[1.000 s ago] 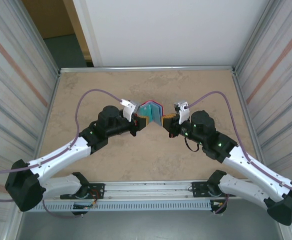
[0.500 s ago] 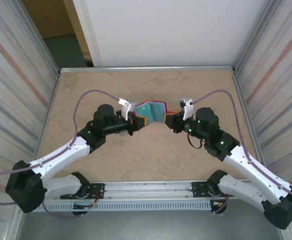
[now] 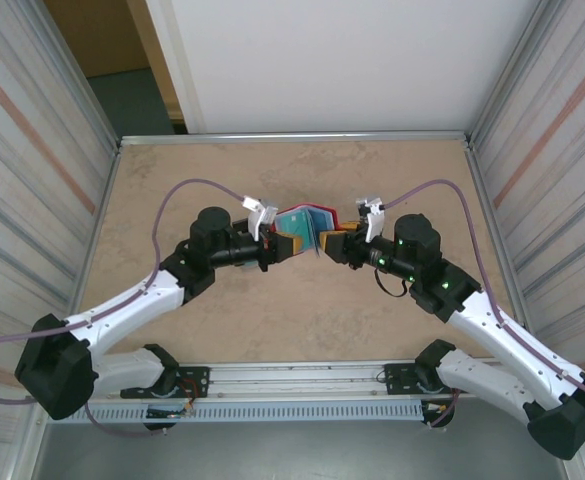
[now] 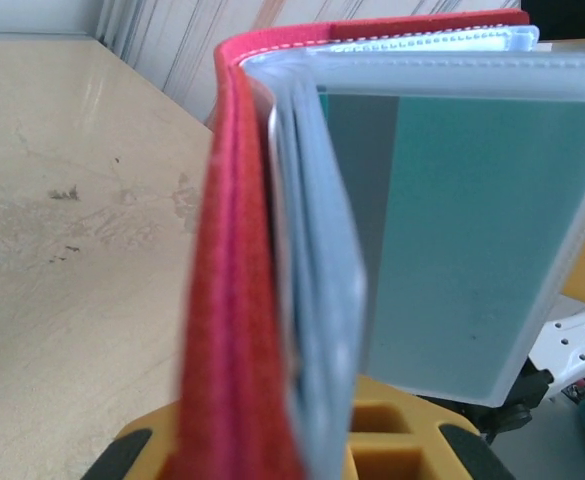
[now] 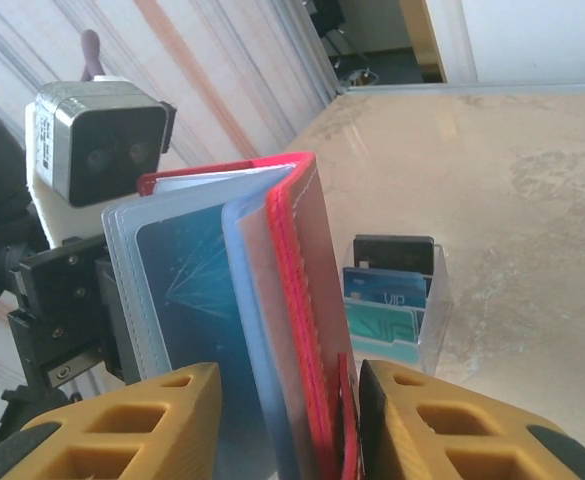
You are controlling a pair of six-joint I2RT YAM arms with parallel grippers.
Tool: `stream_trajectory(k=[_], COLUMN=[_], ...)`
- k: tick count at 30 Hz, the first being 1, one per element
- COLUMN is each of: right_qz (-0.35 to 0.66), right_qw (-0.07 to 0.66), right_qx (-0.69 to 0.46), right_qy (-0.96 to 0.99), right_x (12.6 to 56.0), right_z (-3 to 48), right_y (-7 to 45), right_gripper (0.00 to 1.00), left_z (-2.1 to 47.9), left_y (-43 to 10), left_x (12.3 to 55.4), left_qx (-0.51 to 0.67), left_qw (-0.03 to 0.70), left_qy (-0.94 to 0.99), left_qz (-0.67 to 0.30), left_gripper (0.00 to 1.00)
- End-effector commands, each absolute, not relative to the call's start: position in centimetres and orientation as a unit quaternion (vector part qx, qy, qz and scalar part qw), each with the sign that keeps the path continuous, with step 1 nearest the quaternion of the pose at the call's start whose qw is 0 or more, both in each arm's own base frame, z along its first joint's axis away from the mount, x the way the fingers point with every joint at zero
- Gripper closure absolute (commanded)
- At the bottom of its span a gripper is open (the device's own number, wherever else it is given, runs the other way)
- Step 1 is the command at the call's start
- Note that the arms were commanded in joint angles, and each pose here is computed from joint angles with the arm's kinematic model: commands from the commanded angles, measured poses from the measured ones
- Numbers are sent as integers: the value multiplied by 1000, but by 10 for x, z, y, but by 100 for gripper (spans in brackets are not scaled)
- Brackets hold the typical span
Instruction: Take the credit cards out of the card holder
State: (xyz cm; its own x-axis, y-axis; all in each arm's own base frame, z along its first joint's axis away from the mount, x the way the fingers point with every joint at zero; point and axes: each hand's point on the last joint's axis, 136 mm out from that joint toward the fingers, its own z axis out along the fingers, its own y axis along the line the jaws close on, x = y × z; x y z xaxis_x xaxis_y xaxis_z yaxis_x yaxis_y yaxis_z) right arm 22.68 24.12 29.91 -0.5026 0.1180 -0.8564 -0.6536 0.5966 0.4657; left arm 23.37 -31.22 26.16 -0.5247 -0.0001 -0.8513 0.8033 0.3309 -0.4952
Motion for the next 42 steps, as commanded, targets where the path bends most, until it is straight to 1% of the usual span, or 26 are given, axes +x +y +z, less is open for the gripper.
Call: stream_trajectory(k=[1,3,6,9,14,16,18,24,32,42], right_qz=[429,431,446,475,494,497,504,522,527,535], right_qw=[473,470,467,465,461,458,456,457,455,454], right_qx=[-187,-189,-197,-213,-220,-220,-223,-231,-234,-241], right_qy=[746,746,738,716,704,703,699,683,679,670], right_x=[221,220,217,209,204,204,202,197,196,193], right_z=[307,307,308,318,323,322,323,330,330,333], right_y=[243,245,249,255,259,260,262,265,266,268], right_gripper=[60,62,71,74,86,87,82,80,80,77], left_z=[277,276,276,275,275,276,276,275,277,277], left_y=[-318,-318,-319,-319,-320,-320,-320,-322,-322,-324], left_x=[229,230,230,232,233,233,233,233,233,231], left_qx=[300,300,301,298,298,299,299,300,301,303], left_qw=[410,408,410,411,409,410,410,407,408,403], left_qy=[684,685,684,686,686,684,684,683,681,678], left_qz=[-524,-523,-524,-521,-523,-524,-524,-527,-529,-535], left_gripper=[100,100,100,100,100,100,100,100,100,100])
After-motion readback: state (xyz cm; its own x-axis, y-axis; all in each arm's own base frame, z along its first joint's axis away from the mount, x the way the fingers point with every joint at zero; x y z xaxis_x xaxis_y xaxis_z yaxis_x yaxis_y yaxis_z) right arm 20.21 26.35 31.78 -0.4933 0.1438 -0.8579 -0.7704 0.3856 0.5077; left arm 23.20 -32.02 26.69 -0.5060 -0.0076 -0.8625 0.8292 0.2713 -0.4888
